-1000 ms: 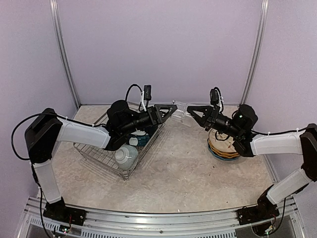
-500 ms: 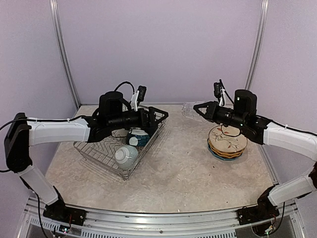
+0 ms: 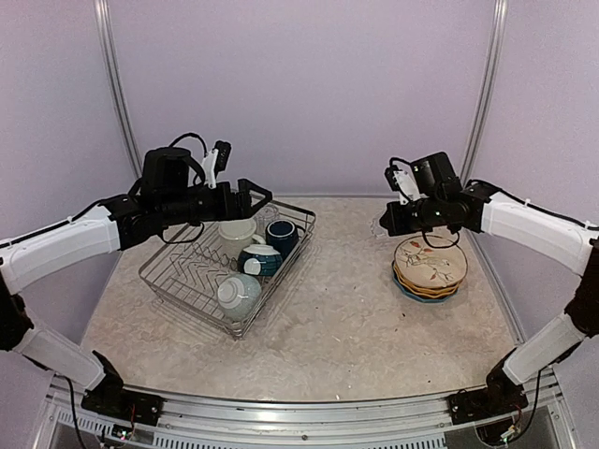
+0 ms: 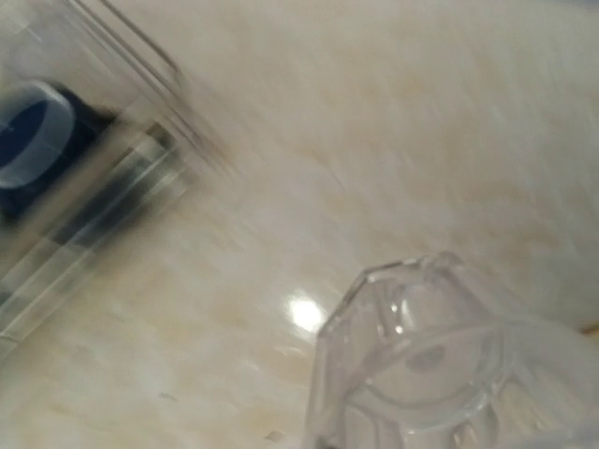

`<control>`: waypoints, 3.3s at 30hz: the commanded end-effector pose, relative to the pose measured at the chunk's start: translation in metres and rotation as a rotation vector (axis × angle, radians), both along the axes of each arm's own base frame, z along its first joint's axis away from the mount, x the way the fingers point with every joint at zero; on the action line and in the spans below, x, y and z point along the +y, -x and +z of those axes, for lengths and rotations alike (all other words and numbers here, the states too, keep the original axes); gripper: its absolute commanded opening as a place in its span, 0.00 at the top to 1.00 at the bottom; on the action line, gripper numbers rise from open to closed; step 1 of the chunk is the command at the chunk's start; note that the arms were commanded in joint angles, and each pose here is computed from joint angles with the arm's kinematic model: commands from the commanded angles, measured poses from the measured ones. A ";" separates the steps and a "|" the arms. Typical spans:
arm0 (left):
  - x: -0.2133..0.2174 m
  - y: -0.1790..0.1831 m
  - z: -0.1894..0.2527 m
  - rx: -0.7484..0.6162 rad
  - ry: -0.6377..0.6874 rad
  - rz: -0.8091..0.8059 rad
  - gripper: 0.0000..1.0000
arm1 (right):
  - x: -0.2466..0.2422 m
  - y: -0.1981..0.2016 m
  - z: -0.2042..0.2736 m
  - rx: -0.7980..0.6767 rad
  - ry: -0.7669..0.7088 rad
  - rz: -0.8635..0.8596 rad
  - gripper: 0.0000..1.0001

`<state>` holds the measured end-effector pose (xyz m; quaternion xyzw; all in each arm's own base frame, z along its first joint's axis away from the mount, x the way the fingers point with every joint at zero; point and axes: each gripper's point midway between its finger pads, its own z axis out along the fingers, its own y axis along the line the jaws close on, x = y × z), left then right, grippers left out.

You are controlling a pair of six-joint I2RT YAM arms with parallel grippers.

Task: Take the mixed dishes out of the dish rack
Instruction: Place the cup at the center of the board, then grab the cup from the dish rack.

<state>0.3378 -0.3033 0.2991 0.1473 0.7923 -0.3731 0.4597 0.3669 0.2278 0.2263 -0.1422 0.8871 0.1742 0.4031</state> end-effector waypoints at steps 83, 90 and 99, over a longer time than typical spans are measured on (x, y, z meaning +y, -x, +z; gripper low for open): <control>-0.004 -0.195 -0.137 0.233 -0.637 0.058 0.62 | -0.019 0.055 -0.039 0.155 0.156 -0.001 0.32; -0.001 -0.171 -0.062 0.135 -0.615 0.074 0.73 | -0.017 0.055 -0.035 0.133 0.126 0.001 0.32; 0.002 -0.124 0.011 0.094 -0.480 0.052 0.77 | 0.000 0.048 -0.026 0.084 0.018 0.024 0.32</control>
